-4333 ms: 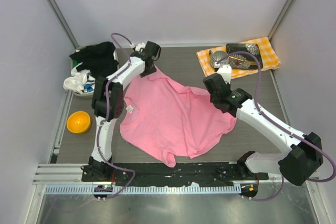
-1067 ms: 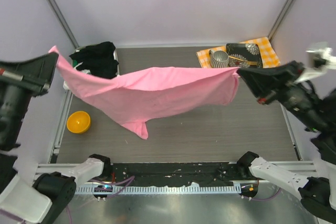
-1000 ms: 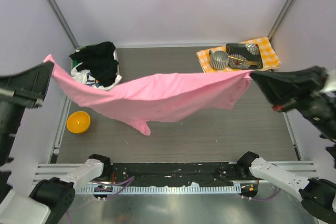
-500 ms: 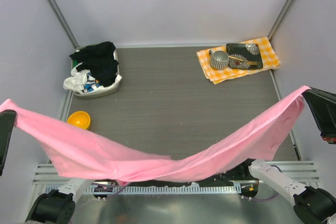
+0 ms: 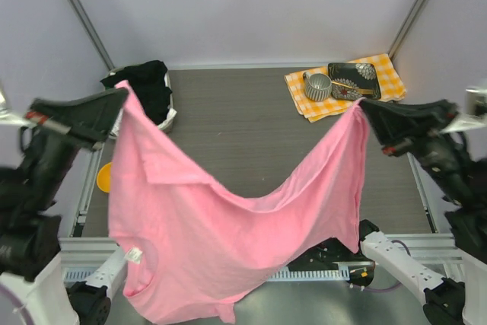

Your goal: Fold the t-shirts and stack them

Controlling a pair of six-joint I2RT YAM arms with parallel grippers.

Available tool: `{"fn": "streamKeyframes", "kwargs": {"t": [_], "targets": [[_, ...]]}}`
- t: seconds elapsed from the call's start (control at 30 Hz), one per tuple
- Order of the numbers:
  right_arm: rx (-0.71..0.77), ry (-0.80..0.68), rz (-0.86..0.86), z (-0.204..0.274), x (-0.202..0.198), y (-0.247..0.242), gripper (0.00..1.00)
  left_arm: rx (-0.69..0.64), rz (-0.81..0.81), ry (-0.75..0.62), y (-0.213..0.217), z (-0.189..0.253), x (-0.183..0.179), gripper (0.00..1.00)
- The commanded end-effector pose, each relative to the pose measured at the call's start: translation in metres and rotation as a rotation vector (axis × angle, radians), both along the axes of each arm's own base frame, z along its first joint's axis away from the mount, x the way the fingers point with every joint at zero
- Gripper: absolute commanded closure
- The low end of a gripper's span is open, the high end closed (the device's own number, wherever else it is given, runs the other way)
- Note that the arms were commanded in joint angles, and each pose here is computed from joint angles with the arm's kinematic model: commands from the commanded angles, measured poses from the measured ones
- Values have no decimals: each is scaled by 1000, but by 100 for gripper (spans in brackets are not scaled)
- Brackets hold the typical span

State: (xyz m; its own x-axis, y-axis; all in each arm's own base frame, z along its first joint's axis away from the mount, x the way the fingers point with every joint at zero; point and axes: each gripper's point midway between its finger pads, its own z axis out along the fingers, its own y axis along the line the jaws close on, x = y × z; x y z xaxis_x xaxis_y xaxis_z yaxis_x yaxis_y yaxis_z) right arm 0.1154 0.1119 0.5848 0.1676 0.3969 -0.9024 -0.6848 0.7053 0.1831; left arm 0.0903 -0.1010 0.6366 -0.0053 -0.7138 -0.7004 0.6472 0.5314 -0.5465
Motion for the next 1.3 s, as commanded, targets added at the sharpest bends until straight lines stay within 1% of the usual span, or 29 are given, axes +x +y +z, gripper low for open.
{"fn": "streamKeyframes", "kwargs": {"t": [0.0,0.03,0.1,0.13,0.17,0.2,0.27,0.3,0.37,0.4,0.43,0.5,0.53,0.6,0.63,0.7,0.73,0.77,0.83,0.87,0.9,0.97,1.0,1.03,1.07,1.1,1.17,1.23,1.27], "targets": [[17,188,-174,-65,69,-3,99,59,91,143,-3,-57,81,100],[-2,262,-237,-95,90,-5,99,74,106,212,-4,-84,104,100],[-21,335,-288,-126,111,-4,99,82,137,255,-4,-106,128,100],[-43,395,-346,-155,126,-8,99,96,147,318,-5,-134,146,100],[-54,423,-375,-168,135,-9,99,97,157,329,-5,-143,157,100],[-78,477,-439,-194,148,-14,99,111,173,393,-6,-173,175,100],[-100,527,-505,-217,161,-19,99,114,192,426,-6,-194,195,100],[-126,573,-538,-238,170,-20,99,130,207,487,-7,-221,212,100],[-138,607,-616,-255,180,-29,99,133,232,518,-6,-238,230,100],[-149,632,-637,-266,186,-29,99,150,242,565,-7,-260,245,100],[-164,657,-677,-277,194,-32,99,150,263,579,-5,-267,254,100],[-172,685,-699,-289,204,-30,99,153,283,600,-5,-280,271,100],[-189,703,-709,-299,213,-27,99,167,295,639,-6,-296,286,100],[-190,715,-740,-306,223,-28,99,170,308,646,-6,-300,302,100],[-207,738,-754,-316,232,-27,99,189,311,688,-9,-318,317,100],[-209,753,-799,-322,242,-32,99,188,315,684,-11,-321,334,100],[-199,765,-829,-325,246,-38,99,201,315,714,-13,-336,345,100],[-212,785,-845,-334,253,-40,99,205,316,720,-15,-341,354,100],[-193,796,-883,-338,262,-52,99,205,343,716,-13,-339,371,100],[-199,817,-895,-347,267,-56,99,221,349,758,-15,-359,383,100],[-192,827,-887,-349,272,-57,99,217,351,745,-15,-352,391,100],[-199,860,-910,-361,280,-66,99,234,363,781,-15,-370,405,100],[-195,861,-920,-361,285,-69,99,234,379,772,-13,-366,414,100],[-192,866,-925,-362,288,-71,99,241,388,790,-11,-371,418,100],[-188,875,-935,-365,290,-76,99,255,389,824,-11,-387,428,100],[-183,877,-934,-365,296,-76,99,254,392,806,-11,-377,436,100],[-187,884,-914,-369,303,-74,99,263,403,813,-8,-375,448,100],[-202,892,-896,-372,314,-69,99,273,422,847,-3,-390,459,100],[-208,893,-889,-373,317,-67,99,265,426,838,0,-386,464,100]]}}
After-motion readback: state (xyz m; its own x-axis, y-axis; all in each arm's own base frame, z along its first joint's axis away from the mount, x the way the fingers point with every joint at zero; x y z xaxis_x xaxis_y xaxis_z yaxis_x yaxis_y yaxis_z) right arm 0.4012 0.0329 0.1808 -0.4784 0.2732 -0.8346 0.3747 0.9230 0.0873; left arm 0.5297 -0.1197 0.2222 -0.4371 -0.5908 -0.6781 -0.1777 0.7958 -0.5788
